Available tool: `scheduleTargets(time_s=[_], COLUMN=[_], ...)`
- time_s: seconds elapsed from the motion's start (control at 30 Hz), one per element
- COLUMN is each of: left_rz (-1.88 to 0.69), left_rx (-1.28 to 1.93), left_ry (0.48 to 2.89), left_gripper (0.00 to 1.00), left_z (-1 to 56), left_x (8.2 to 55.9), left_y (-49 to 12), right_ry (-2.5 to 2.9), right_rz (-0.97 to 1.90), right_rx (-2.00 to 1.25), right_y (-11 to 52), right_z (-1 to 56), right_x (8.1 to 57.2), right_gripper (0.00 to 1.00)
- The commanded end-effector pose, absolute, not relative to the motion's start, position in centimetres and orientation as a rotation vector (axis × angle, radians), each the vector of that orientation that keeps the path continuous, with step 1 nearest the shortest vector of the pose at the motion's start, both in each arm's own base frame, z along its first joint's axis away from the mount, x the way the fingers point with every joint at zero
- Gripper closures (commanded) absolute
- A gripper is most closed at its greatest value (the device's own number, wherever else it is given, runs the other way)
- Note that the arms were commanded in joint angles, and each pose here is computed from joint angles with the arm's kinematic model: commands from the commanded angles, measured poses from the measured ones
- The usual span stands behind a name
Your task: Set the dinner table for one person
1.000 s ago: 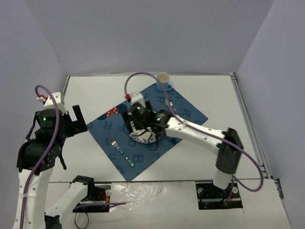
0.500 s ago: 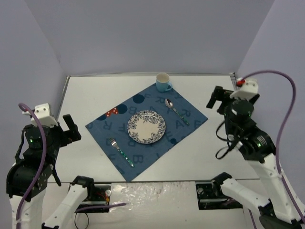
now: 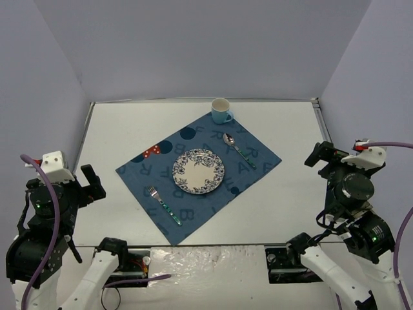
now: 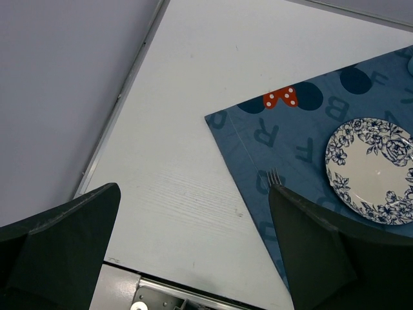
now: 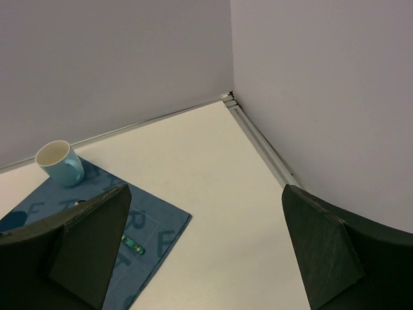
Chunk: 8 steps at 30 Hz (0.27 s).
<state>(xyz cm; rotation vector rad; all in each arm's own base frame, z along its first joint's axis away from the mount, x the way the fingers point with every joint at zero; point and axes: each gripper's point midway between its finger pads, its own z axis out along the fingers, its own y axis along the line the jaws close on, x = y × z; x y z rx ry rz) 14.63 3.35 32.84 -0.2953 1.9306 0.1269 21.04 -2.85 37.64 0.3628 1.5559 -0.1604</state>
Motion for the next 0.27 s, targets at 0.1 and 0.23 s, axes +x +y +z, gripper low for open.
scheduleTargets(time_s=[0.1,0.23], left_rz=[0.151,0.145], left_rx=[-0.299,-0.304], left_ry=[1.911,1.902], left_gripper=[0.03,0.03], left_z=[33.68,33.89], left_x=[15.7,15.68], left_y=[3.58,3.56], right_ry=[1.473,1.468], right_rz=[-0.151,-0.148], right_rx=[0.387,0.376], right_y=[-3.33,-3.25], right_z=[39.9,40.2], right_x=[20.89,20.89], right_gripper=[0.0,0.0])
